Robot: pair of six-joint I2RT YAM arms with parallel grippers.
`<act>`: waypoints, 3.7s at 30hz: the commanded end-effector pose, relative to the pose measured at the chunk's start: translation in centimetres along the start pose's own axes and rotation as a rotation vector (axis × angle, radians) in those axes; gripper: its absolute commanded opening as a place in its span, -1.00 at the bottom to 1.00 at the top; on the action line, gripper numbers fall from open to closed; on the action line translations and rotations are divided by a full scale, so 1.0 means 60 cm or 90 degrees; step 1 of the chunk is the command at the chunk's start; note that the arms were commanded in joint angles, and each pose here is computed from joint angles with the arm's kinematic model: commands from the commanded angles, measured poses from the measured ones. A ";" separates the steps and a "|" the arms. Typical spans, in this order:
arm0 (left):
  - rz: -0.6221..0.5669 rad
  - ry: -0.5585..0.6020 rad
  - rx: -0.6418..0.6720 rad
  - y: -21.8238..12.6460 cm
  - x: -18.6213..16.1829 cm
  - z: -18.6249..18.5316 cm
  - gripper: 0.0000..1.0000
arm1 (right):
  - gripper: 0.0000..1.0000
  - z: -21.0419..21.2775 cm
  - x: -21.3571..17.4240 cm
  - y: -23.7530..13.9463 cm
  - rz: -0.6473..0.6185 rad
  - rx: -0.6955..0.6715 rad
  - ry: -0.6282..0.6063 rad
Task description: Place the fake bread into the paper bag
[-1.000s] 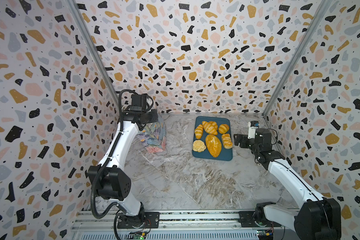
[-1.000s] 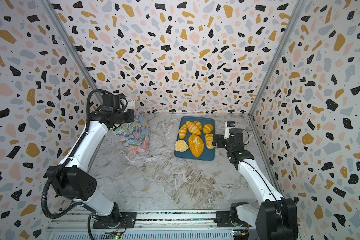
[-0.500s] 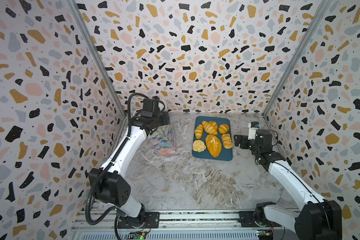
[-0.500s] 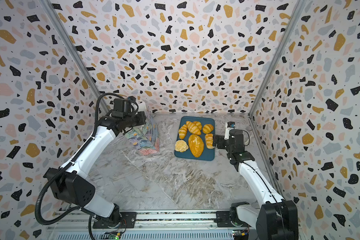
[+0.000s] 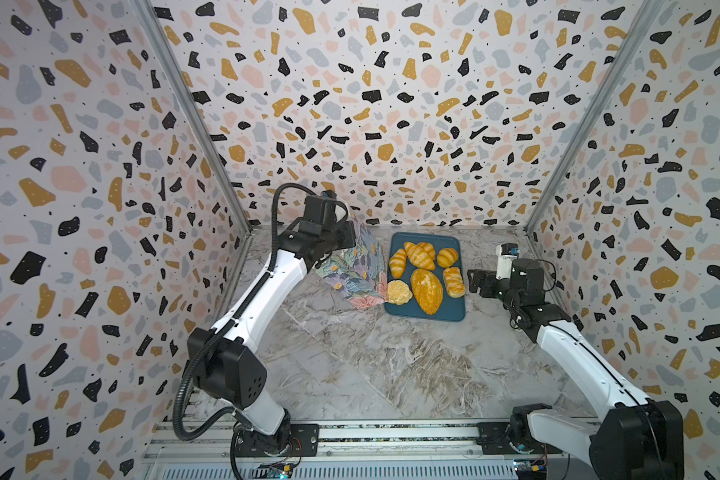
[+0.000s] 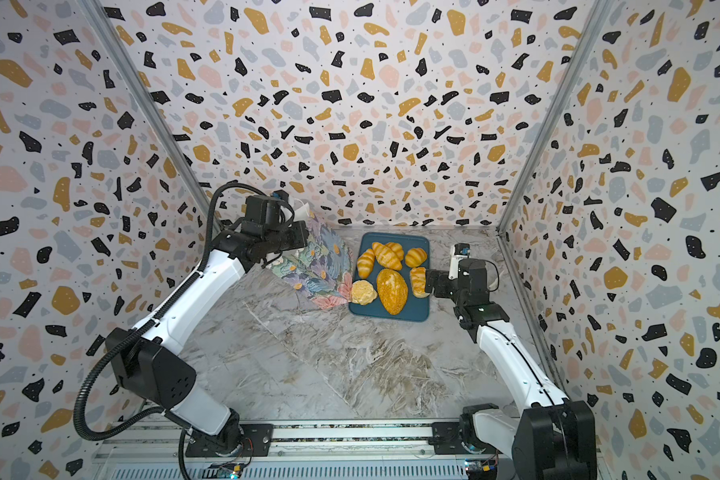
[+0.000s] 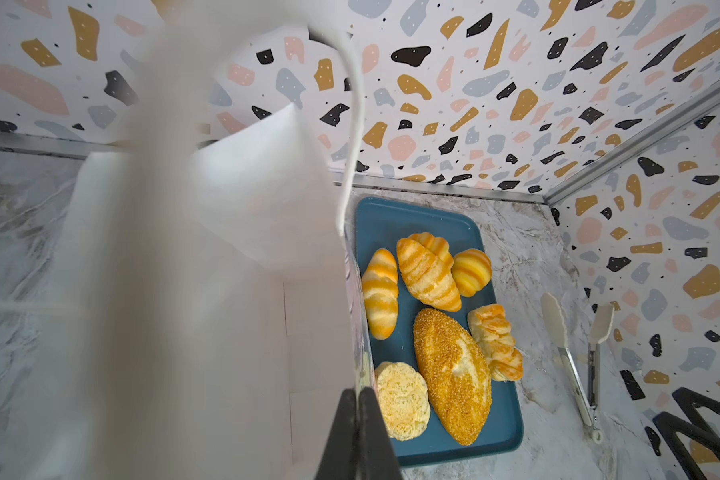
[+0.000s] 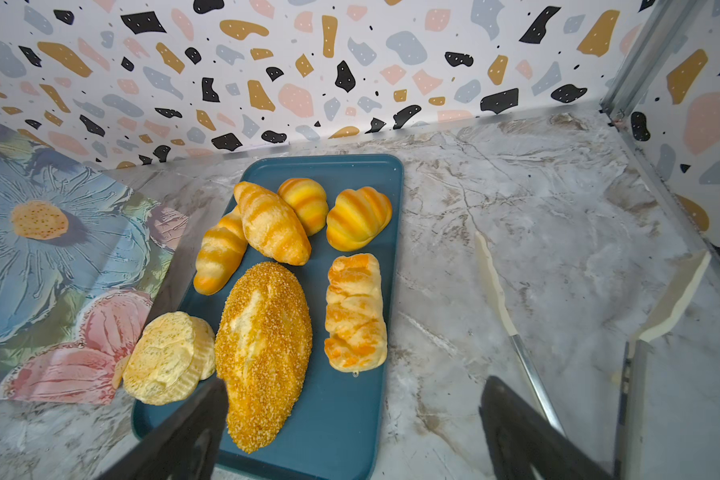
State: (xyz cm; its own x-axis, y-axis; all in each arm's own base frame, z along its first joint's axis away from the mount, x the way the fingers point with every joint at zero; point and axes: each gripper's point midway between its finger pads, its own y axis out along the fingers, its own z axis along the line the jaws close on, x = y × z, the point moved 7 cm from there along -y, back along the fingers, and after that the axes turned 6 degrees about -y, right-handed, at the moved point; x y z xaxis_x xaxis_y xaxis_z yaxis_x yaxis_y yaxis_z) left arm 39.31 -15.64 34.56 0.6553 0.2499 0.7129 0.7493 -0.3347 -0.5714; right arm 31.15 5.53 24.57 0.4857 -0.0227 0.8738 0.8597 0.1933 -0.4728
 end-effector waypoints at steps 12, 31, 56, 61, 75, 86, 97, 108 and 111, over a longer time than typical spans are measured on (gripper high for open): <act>-0.022 0.098 0.120 -0.042 0.048 0.005 -1.00 | 0.93 -0.002 0.004 -0.007 -0.018 -0.002 -0.002; 0.055 0.076 0.048 0.052 -0.031 -0.028 -0.76 | 0.93 -0.004 0.000 -0.006 -0.012 -0.006 0.000; -0.168 0.035 0.006 -0.131 0.124 -0.066 0.99 | 0.98 -0.009 0.002 -0.008 -0.001 -0.022 0.003; -0.191 0.003 0.006 -0.159 0.155 -0.013 0.99 | 0.98 -0.009 0.006 -0.010 0.001 -0.024 0.005; -0.172 -0.033 -0.143 -0.125 0.118 0.106 0.99 | 0.97 -0.029 0.007 -0.010 0.072 -0.035 0.023; -0.161 0.017 -0.155 -0.102 0.080 0.137 0.75 | 0.98 -0.062 0.007 -0.033 0.085 -0.037 0.066; -0.153 0.060 -0.145 -0.101 0.088 0.145 -0.01 | 0.98 -0.071 0.005 -0.036 0.084 -0.051 0.089; -0.132 0.055 -0.151 -0.070 0.103 0.151 -0.69 | 0.98 -0.085 -0.001 -0.043 0.087 -0.082 0.097; -0.132 0.055 -0.156 -0.067 0.106 0.150 -0.76 | 0.98 -0.088 0.001 -0.045 0.085 -0.090 0.098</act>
State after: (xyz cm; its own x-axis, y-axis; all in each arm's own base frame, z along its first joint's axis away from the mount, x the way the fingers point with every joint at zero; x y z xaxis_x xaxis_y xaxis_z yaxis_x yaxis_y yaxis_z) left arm 41.21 -4.53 36.26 0.5095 0.2753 0.8152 0.8076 -0.4800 -0.3427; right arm 30.09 0.22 24.04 0.6271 -0.1455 0.7653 0.7787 0.0928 -0.6205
